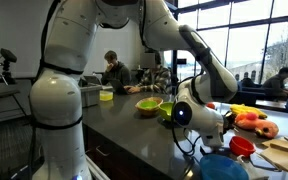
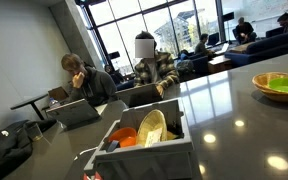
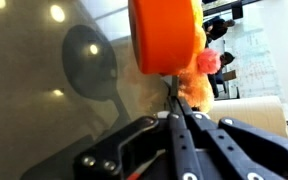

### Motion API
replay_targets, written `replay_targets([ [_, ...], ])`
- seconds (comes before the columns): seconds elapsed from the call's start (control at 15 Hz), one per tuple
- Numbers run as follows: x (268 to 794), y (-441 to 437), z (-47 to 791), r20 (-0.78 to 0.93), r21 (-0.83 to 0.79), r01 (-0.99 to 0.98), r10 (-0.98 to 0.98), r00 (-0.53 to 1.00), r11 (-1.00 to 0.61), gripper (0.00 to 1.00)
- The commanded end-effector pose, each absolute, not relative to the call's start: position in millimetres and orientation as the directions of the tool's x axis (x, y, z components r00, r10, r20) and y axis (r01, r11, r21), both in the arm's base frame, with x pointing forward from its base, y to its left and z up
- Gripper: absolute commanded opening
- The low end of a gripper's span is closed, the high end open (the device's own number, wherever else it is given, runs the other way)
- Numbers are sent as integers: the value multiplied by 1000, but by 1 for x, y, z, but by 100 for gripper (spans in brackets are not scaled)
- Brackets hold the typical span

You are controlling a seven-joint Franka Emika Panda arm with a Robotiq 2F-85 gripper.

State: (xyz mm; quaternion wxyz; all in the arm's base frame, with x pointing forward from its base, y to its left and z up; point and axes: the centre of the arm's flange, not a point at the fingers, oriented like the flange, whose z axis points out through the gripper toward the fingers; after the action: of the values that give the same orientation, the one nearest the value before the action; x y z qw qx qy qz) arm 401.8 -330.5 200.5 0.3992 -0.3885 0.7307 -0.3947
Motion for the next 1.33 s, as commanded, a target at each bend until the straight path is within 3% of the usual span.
replay_targets([
  [0.0,388,-321,224,-261,-894,-260,-896,-359,365,1],
  [1.27,357,-313,276,-117,-939,-266,-929,-352,219,1],
])
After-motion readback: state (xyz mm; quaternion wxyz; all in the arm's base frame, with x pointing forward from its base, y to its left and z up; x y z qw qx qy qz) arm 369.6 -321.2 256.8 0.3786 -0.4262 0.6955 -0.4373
